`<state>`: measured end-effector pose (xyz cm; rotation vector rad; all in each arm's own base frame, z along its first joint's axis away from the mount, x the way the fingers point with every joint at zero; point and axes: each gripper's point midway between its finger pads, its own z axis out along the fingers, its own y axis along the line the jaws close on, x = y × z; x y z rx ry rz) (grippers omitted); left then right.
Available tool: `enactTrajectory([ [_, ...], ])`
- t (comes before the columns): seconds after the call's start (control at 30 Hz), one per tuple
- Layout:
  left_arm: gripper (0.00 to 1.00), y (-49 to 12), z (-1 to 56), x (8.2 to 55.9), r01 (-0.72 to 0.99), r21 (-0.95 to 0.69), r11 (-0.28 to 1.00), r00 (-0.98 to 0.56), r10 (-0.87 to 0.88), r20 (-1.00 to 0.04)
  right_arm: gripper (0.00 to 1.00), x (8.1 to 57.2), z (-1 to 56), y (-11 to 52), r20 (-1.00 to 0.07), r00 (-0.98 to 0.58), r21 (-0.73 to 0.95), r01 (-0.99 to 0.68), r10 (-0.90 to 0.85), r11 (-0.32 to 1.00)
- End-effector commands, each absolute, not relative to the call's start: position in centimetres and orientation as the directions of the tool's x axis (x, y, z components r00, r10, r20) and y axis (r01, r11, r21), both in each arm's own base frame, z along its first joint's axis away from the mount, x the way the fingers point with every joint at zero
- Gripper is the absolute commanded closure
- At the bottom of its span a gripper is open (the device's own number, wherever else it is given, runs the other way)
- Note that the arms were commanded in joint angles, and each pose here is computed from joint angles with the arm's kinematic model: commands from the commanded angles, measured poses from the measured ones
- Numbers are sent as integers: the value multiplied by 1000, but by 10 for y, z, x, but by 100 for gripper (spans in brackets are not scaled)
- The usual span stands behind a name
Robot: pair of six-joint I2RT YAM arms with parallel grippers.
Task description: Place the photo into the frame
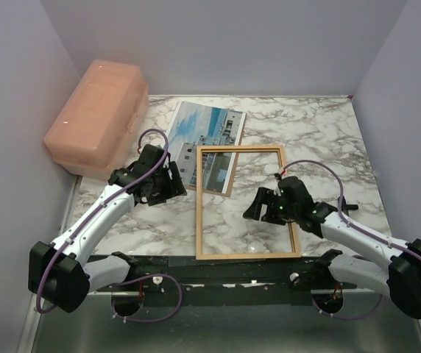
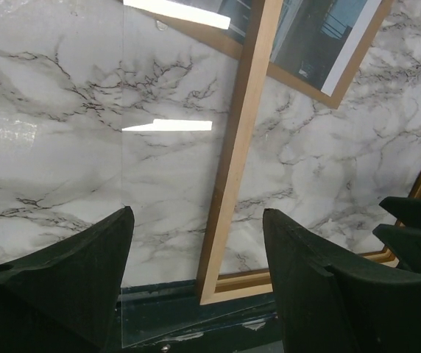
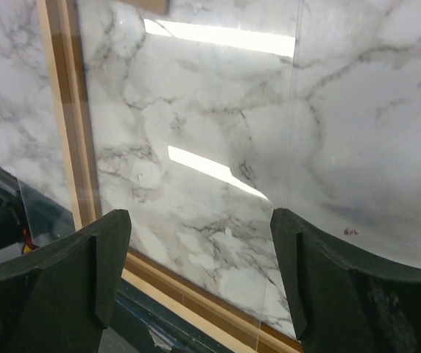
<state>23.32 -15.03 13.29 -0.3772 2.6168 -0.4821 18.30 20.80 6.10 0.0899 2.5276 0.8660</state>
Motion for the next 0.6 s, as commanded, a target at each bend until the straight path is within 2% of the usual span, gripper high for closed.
enactTrajectory([
  [0.0,29,-149,129,231,-171,-389,905,-870,-324,-373,15,213,66,201,-492,-852,507,-112,181,855],
  [0.37,30,-146,123,227,-173,-369,913,-876,-314,-366,18,225,39,202,-300,-940,645,-77,160,760],
  [0.57,37,-135,92,220,-223,-246,943,-917,-289,-276,19,218,28,200,-225,-958,705,-35,176,709],
])
